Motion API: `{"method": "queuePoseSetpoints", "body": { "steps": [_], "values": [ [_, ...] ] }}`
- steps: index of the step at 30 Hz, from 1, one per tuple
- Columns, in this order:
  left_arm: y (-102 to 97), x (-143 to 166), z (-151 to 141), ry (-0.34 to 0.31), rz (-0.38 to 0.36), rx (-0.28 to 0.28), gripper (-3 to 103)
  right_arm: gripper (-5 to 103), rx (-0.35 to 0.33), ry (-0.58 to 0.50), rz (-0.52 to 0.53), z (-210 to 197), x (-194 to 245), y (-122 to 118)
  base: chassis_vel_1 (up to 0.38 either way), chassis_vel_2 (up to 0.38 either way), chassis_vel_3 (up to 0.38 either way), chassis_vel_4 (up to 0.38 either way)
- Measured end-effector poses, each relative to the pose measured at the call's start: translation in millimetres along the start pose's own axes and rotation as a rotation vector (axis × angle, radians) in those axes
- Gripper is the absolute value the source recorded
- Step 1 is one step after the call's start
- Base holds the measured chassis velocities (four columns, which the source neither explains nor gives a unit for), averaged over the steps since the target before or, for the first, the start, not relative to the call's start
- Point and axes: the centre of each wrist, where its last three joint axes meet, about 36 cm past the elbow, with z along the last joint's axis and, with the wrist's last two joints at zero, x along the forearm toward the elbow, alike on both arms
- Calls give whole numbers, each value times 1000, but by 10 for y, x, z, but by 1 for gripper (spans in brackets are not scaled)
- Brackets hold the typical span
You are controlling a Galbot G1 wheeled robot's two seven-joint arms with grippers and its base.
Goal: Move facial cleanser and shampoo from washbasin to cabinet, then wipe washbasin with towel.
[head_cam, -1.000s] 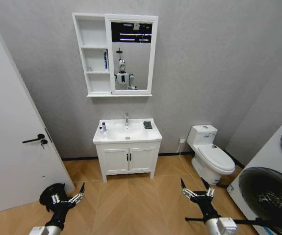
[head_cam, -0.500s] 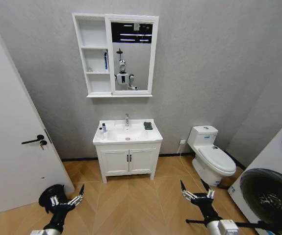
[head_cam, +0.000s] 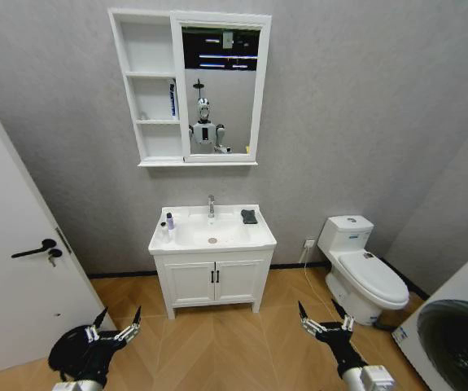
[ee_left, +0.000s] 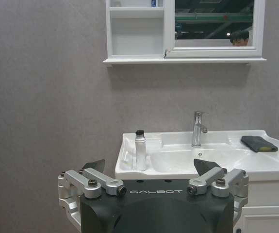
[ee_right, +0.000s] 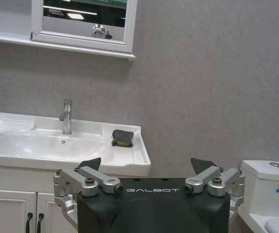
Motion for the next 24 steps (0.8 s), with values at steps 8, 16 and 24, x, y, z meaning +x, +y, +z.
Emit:
{"method": "queuePoseSetpoints", "body": {
  "steps": [8,16,24],
  "values": [
    [9,-10,2,16,-45,16,100,100,-1,1,1,7,-1,-1,-324,318,328,-326],
    [-15,-19,-3,25,-50,27,100,100,0,4,5,23,42,-2,-306,321,317,-321],
    [-61,-52,25,24,-56,28,100,100,1,5,12,33,43,5,-294,284,287,-281]
  ]
}}
